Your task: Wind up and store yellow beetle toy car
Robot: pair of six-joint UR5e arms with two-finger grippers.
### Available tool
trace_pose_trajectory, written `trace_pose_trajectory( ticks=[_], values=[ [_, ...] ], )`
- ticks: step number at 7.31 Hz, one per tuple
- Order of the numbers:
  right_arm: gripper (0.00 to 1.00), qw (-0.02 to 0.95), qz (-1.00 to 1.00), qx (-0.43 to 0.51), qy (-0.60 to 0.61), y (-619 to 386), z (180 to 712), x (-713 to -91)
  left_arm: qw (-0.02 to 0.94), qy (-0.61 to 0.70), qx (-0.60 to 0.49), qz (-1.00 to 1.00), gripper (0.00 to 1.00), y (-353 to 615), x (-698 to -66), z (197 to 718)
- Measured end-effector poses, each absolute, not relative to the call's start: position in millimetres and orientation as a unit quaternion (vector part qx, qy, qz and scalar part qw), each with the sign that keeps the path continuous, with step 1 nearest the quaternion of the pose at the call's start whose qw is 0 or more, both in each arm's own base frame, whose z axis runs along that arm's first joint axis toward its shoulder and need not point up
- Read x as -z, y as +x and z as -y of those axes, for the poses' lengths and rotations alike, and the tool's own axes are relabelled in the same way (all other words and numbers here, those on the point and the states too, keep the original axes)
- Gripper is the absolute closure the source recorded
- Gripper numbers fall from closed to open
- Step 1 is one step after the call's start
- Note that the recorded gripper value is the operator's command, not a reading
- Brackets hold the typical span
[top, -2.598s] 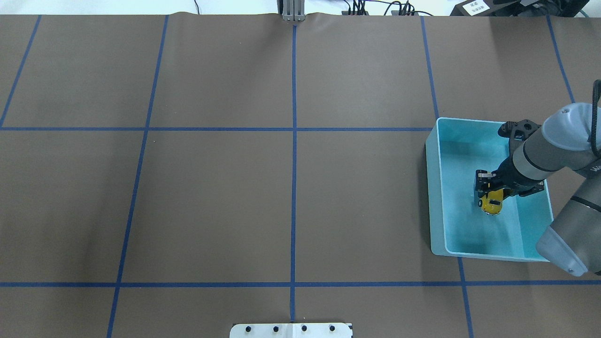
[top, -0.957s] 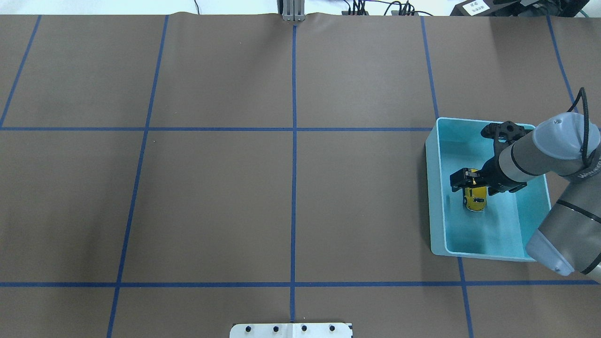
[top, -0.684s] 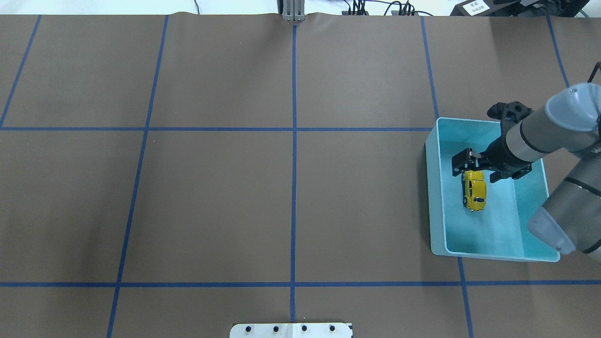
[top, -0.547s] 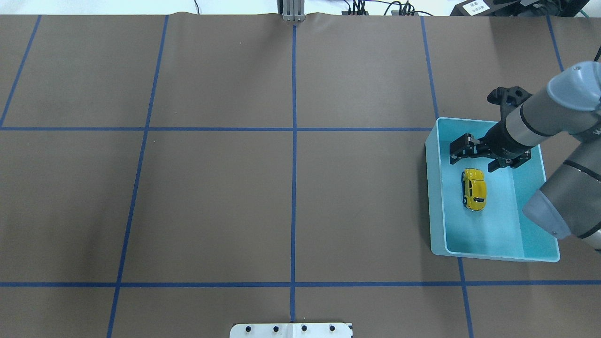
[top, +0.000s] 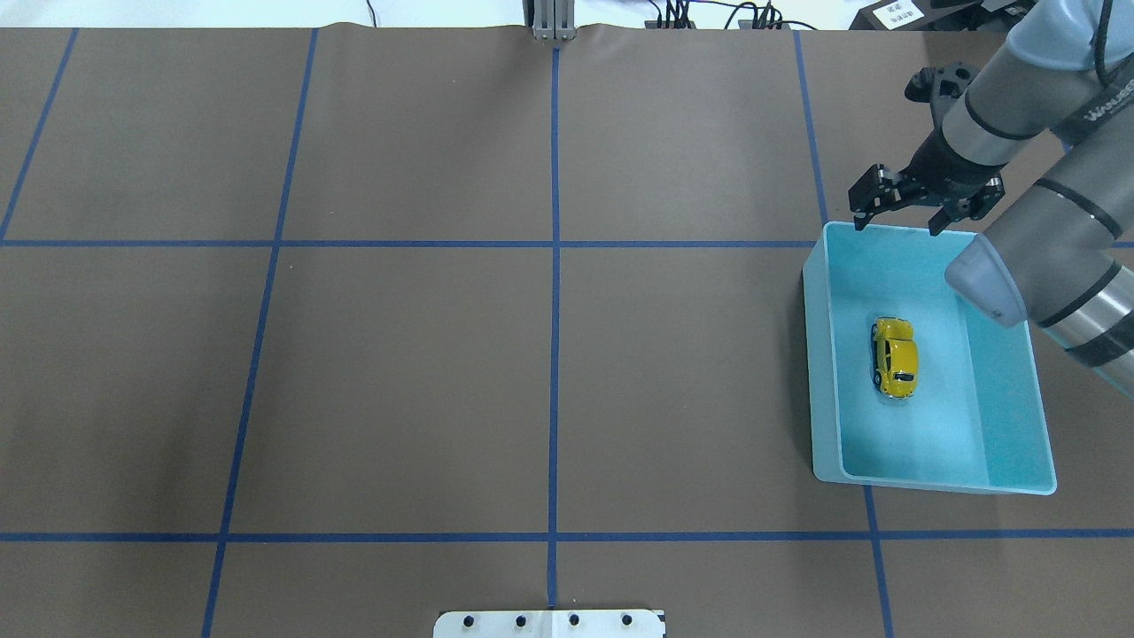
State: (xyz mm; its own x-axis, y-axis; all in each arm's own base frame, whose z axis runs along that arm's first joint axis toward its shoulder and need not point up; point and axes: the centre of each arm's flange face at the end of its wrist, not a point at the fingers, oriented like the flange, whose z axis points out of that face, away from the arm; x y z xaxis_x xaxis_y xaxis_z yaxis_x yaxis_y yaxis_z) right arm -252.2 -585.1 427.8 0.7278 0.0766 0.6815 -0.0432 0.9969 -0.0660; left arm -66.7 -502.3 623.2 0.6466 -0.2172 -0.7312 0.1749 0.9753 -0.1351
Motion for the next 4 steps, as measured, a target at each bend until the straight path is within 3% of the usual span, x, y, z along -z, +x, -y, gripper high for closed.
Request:
trace_pose_trajectory(
  ticks=[4],
  values=[
    [0.01,0.929,0.367,0.038,0.001,-111.2,655.9,-509.7,0.907,-0.026,0.109,-0.406,0.0,-66.7,-622.4,502.3]
  ],
)
